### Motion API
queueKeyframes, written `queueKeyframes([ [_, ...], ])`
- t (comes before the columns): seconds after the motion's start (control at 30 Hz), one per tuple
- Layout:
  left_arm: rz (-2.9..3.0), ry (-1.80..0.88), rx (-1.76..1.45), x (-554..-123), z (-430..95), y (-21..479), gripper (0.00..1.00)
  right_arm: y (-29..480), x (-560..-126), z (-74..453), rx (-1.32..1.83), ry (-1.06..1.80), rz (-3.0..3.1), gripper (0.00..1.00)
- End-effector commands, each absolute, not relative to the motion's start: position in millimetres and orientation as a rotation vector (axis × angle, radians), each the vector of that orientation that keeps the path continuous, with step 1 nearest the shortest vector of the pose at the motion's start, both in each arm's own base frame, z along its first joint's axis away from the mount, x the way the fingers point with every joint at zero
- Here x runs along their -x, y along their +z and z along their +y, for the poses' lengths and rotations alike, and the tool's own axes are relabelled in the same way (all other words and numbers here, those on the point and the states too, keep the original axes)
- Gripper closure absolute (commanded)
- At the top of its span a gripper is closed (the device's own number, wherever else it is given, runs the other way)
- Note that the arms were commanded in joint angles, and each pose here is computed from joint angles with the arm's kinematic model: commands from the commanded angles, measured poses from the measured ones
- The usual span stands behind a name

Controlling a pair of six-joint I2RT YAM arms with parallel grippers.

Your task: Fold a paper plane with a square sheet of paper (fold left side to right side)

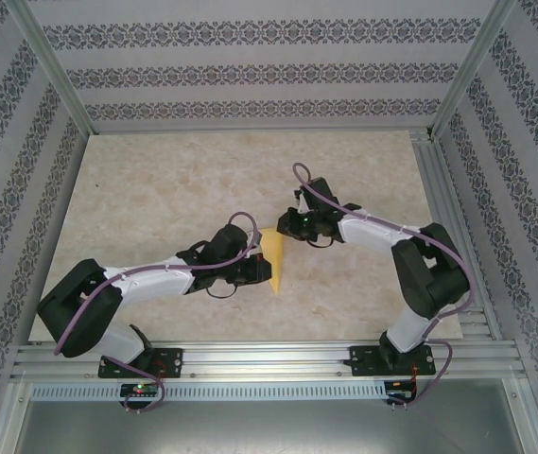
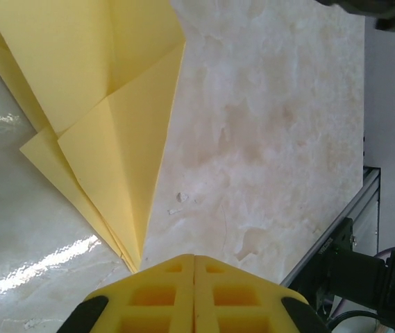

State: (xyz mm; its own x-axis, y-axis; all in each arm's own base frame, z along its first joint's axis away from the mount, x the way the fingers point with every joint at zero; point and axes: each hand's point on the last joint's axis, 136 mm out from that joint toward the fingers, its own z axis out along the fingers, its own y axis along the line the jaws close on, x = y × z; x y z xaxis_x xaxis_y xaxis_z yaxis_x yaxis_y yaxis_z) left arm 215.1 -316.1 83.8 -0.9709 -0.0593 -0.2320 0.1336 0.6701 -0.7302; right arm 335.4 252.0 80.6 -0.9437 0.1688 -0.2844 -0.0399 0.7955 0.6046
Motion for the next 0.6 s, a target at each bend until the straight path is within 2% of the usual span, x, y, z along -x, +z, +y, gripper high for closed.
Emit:
queueKeyframes([
  [0.0,2.626,-1.131,-0.043,-226,-318,88,0.89,85,-328,225,-0.091,0.781,2.657,0.78],
  [0.17,2.613,-1.065,0.073,-240,-295,91,0.87,90,-309,214,-0.041,0.672,2.692,0.71],
  [0.3,2.576,-0.909,0.236,-249,-248,94,0.82,93,-291,224,0.03,0.589,2.718,0.69],
  [0.57,2.422,-0.492,0.498,-239,-140,119,0.59,91,-254,266,0.281,0.176,2.795,0.64],
])
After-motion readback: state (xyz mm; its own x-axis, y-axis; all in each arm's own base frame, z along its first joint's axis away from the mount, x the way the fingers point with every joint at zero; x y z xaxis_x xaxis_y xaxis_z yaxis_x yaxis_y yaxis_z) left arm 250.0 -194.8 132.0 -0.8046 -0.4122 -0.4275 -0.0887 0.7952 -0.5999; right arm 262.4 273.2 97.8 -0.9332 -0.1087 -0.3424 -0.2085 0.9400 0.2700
